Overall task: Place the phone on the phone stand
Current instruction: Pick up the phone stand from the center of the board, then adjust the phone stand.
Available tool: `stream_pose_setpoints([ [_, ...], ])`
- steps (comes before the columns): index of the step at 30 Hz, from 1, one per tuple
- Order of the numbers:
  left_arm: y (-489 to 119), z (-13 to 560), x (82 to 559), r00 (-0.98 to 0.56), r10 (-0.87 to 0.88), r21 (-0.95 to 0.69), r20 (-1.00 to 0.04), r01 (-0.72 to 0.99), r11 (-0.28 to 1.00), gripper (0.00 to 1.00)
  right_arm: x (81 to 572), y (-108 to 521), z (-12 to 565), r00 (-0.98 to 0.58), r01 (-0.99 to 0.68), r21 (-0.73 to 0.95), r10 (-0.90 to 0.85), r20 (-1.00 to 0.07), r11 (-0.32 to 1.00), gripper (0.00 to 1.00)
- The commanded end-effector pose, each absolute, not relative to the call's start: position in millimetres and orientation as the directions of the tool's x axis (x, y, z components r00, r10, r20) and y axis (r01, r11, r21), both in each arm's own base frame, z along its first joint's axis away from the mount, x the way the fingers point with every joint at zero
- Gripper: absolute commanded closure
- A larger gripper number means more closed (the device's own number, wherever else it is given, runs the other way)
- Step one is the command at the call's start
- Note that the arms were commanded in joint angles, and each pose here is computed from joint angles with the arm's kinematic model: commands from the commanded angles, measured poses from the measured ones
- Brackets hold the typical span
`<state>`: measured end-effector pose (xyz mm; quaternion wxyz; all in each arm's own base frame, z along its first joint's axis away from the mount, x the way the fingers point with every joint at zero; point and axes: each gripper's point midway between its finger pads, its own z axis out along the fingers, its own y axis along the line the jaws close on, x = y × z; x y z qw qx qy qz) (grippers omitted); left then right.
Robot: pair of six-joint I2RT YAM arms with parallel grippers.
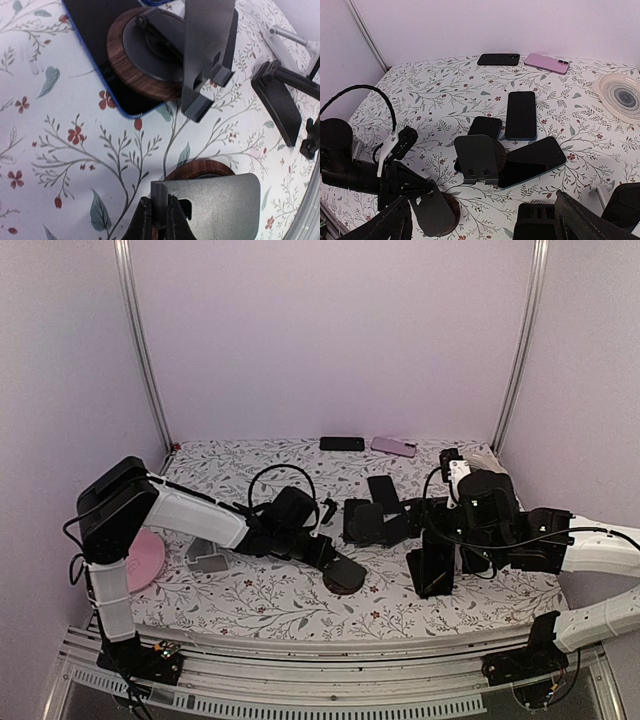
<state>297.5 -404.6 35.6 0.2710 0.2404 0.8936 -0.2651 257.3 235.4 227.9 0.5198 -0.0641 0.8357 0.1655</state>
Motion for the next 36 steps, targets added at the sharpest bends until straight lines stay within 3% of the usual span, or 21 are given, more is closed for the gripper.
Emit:
stream_pose_setpoints([
  [1,-397,63,294,-0.746,0.205,-0.437,-0.634,0.563,0.701,1.00,260,243,234,-0.449,-0.297,0.240,0.087,-0.889,0.924,0.01],
  [8,-384,85,289,-0.762,0.108,-0.536,-0.639,0.542,0.647,1.00,259,252,236,-0.455,-0.331,0.241,0.069,-0.888,0.912,0.01],
  [18,-361,136,288,-0.790,-0.084,-0.722,-0.608,0.505,0.473,1.00,252,298,237,-0.514,-0.464,0.331,0.055,-0.856,0.822,0.00],
  [26,-349,176,283,-0.799,-0.192,-0.804,-0.569,0.494,0.330,1.00,246,338,224,-0.599,-0.520,0.448,0.063,-0.798,0.727,0.11],
  [36,-341,213,280,-0.771,-0.262,-0.812,-0.580,0.525,0.254,1.00,241,364,228,-0.666,-0.542,0.574,0.103,-0.739,0.614,0.19],
])
